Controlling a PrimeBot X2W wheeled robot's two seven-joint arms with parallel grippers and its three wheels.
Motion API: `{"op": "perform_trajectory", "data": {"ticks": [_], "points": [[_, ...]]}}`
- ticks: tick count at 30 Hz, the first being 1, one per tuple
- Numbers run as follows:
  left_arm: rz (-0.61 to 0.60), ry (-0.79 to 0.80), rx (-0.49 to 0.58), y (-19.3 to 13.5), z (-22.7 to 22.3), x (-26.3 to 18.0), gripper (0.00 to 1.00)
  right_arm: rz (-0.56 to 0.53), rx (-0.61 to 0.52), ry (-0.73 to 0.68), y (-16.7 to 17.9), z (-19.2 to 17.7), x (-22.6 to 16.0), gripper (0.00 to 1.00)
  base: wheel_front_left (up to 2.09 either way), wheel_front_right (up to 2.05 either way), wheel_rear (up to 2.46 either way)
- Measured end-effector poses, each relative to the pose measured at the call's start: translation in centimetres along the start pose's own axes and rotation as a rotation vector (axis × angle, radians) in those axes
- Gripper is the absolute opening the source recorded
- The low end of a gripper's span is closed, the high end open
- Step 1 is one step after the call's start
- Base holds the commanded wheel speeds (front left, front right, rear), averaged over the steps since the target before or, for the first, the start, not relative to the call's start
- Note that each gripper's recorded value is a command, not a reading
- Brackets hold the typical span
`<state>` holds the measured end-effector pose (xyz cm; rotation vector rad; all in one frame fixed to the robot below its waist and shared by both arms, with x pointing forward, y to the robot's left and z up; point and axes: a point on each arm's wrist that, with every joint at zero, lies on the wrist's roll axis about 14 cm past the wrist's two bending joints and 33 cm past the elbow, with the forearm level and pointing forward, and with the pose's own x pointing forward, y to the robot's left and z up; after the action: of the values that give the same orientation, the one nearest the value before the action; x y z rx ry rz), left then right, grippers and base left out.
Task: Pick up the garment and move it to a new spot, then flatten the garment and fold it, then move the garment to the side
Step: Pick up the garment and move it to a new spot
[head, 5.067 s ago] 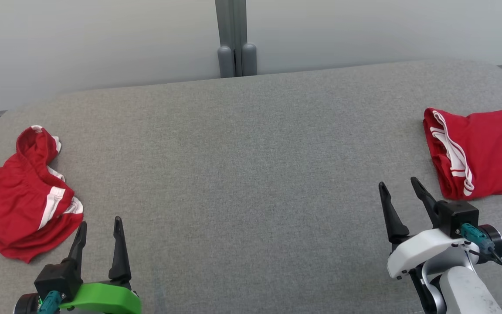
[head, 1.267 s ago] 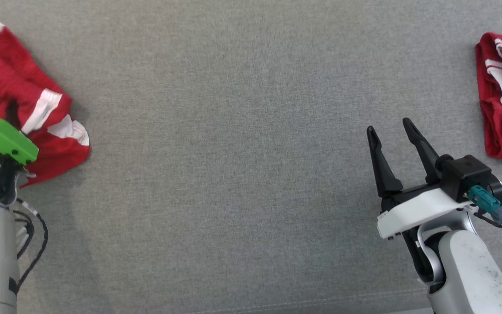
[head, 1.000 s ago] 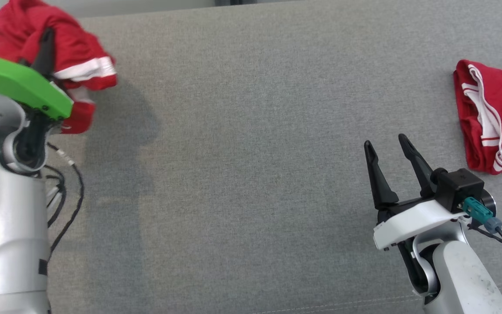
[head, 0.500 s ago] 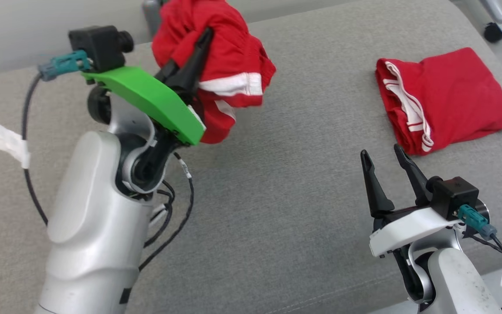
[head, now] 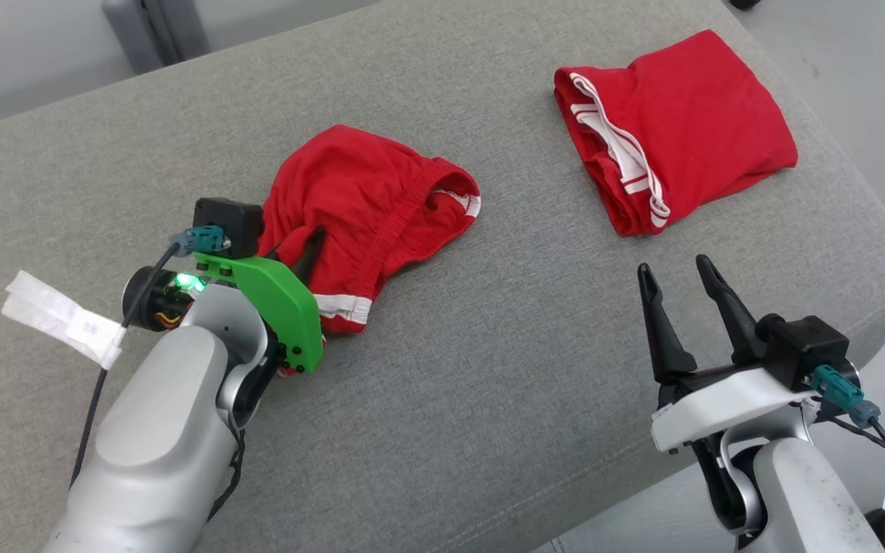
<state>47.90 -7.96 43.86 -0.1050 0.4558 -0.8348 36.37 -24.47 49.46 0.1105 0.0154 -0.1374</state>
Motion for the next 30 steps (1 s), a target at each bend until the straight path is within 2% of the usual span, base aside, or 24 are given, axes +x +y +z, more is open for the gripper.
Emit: {"op": "perform_trajectory", "data": {"ticks": [1, 5, 7, 10, 12, 17, 20, 25, 30], "points": [[0.004, 0.009, 0.0, 0.2, -0.6, 0.2, 1.0, -0.01, -0.001, 0.004, -0.3, -0.1, 0.0, 1.0, 0.0, 0.0, 0.0], [0.026, -0.01, -0.003, 0.8, -1.2, 0.1, 1.0, -0.014, -0.001, 0.012, -0.5, -0.5, 0.4, 1.0, 0.0, 0.0, 0.0], [0.045, -0.069, -0.019, 1.4, -0.3, -0.2, 1.0, -0.002, -0.001, 0.014, -0.1, -0.6, 0.7, 1.0, 0.0, 0.0, 0.0], [0.094, -0.242, -0.054, 2.7, 2.6, -2.0, 1.0, 0.023, 0.001, 0.009, 0.8, -0.6, 1.4, 1.0, 0.0, 0.0, 0.0], [0.169, -0.335, -0.08, 4.4, 3.6, -3.8, 1.0, 0.049, 0.005, 0.012, 1.6, -0.6, 1.7, 1.0, 0.0, 0.0, 0.0], [0.326, -0.438, -0.116, 7.0, 3.6, -8.2, 1.0, 0.077, 0.005, -0.006, 2.5, 0.1, 2.3, 1.0, 0.0, 0.0, 0.0], [0.427, -0.491, -0.174, 8.6, 3.0, -11.5, 1.0, 0.089, 0.006, -0.017, 2.8, 0.4, 2.4, 1.0, 0.0, 0.0, 0.0], [0.561, -0.557, -0.134, 9.5, 2.2, -17.2, 1.0, 0.125, -0.001, -0.025, 3.9, 0.8, 2.7, 1.0, 0.0, 0.0, 0.0], [0.625, -0.559, -0.087, 9.3, 0.6, -21.0, 1.0, 0.15, -0.003, -0.03, 4.5, 1.0, 2.8, 1.0, 0.0, 0.0, 0.0]]}}
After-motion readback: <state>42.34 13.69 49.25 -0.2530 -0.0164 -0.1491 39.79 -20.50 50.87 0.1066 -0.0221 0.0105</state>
